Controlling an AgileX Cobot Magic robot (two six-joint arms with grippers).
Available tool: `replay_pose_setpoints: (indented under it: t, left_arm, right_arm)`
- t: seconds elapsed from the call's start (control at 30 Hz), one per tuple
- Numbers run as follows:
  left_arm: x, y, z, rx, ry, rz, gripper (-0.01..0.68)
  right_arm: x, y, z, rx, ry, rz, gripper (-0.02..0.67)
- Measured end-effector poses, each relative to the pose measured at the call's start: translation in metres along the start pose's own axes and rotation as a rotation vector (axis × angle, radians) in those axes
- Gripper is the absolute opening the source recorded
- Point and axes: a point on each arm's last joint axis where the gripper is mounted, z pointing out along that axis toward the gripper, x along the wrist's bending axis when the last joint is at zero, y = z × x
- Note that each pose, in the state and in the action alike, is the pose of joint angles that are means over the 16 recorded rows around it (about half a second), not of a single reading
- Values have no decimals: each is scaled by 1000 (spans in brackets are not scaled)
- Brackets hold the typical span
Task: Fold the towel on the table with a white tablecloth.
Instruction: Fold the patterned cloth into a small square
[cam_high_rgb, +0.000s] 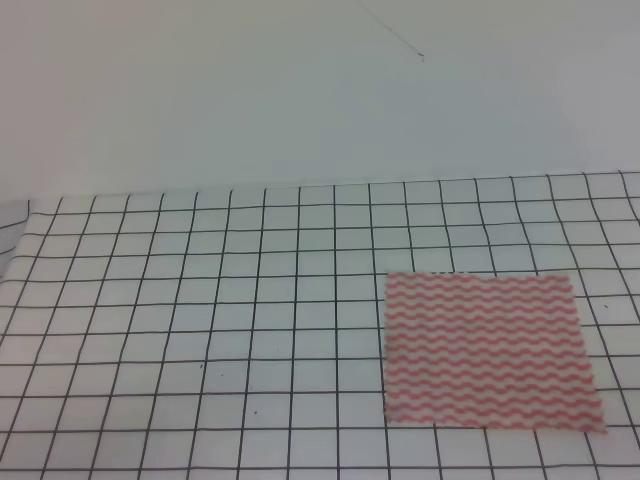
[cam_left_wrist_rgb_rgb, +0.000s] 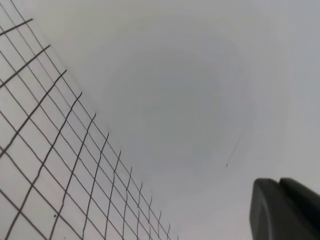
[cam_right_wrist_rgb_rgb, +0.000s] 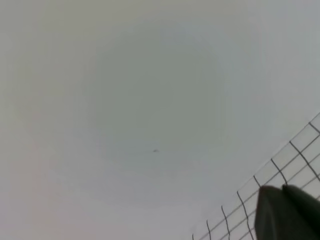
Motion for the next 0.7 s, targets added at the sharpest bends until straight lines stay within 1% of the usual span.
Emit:
replay_pose_setpoints:
  t: [0.1,0.2,0.33,0.57,0.63,0.7]
  left_arm:
    - [-2,0,0,10,-4,36,-1]
    - [-9,0,-1,26,-24,118,-1]
    - [-26,2,-3,46,-74,286,-1]
    - [-65,7,-7,75,-166,617,-1]
    - [-75,8,-5,96,-180,693,-1]
    - [-82,9,-2,130,-184,749,-1]
  right_arm:
    - [4,1,0,18,13,-34,-1]
    - [13,4,-1,33,43,-110,-1]
    - [32,14,-4,46,102,-257,-1]
    - [74,36,-3,77,198,-545,-1]
    - [84,41,1,112,214,-608,-1]
    - [92,43,7,164,224,-654,-1]
